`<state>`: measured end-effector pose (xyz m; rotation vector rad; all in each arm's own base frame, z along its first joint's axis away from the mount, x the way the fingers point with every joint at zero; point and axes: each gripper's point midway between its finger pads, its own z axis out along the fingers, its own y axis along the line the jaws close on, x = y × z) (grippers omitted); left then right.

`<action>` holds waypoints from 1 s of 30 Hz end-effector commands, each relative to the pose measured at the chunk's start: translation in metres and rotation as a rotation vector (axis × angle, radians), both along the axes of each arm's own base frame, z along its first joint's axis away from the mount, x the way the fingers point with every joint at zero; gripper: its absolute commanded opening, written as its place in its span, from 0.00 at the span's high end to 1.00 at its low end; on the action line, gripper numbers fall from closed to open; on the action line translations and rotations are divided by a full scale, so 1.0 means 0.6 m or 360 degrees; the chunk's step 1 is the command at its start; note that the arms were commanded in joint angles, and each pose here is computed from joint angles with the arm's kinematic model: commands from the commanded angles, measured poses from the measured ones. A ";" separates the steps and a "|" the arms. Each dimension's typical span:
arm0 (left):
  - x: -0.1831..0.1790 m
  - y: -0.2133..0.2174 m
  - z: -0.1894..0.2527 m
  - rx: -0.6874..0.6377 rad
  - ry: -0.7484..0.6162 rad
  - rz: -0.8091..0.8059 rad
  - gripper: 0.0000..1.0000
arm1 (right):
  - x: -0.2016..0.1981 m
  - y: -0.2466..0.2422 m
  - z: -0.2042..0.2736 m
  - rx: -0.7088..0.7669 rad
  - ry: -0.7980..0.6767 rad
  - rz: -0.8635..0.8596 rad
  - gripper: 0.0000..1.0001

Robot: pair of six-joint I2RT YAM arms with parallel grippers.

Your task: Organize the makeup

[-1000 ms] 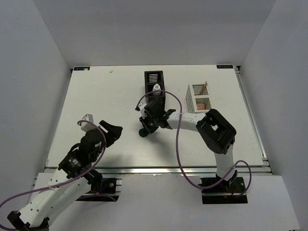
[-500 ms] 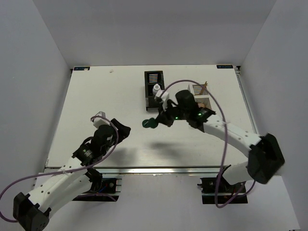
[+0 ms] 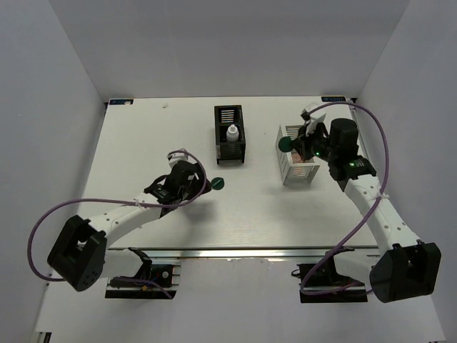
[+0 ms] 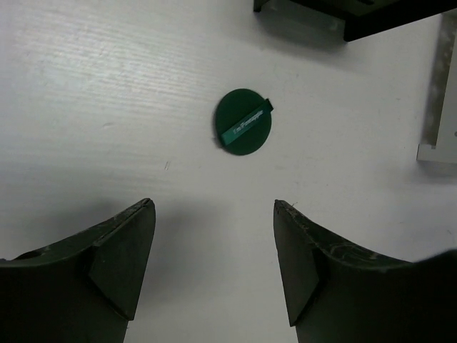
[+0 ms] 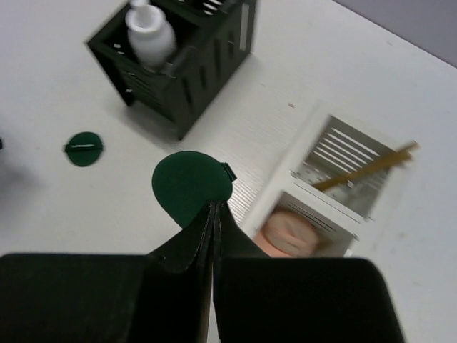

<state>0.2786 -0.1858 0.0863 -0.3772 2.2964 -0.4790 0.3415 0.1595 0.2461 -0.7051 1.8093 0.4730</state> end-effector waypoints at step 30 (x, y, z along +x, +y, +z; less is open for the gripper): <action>0.095 -0.055 -0.014 0.0058 0.0003 -0.0207 0.23 | 0.070 -0.156 -0.138 -0.0361 0.0188 -0.0464 1.00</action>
